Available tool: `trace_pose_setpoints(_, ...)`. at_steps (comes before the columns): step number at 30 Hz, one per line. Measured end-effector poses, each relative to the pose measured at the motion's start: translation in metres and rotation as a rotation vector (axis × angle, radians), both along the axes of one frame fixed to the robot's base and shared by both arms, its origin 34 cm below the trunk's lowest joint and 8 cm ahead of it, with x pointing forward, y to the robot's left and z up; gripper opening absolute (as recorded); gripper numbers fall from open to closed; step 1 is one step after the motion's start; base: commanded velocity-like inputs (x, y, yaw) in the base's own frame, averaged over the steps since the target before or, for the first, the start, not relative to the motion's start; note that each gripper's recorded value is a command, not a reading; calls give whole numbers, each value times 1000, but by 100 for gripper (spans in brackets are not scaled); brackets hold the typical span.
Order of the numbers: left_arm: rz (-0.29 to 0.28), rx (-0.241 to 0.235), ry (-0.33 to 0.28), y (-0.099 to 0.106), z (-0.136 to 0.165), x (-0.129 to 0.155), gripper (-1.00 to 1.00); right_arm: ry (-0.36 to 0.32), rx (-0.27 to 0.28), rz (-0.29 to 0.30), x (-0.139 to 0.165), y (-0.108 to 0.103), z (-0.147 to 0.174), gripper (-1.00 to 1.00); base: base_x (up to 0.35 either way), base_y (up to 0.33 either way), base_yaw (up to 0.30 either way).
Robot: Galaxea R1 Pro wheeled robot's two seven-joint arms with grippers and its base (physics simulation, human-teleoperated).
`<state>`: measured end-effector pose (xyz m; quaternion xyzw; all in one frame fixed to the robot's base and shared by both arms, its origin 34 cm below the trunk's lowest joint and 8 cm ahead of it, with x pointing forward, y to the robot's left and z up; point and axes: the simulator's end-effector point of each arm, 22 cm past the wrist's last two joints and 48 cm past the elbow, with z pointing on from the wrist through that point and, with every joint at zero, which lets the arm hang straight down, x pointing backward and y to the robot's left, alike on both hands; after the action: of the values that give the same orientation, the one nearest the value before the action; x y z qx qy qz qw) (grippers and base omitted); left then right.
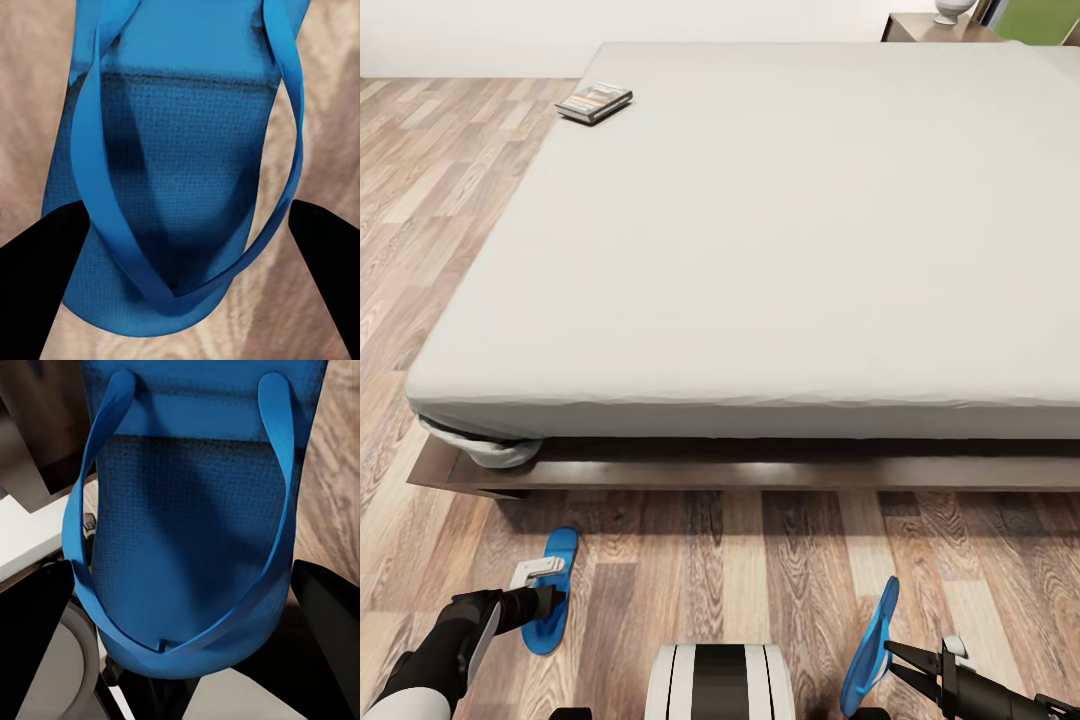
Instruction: In the bedroom, move the book from the bed onto either nightstand, and place the two sandals side by side next to the bed.
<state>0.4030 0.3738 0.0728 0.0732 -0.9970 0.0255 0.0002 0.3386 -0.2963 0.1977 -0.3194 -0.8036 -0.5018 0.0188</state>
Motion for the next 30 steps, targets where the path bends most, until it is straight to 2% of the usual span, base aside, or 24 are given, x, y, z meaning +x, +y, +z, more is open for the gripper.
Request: trace_pose_setpoints(30,0,0,25,0,-8,-10,-100,24,0,0,-7,0,-7,-100,0,0,0)
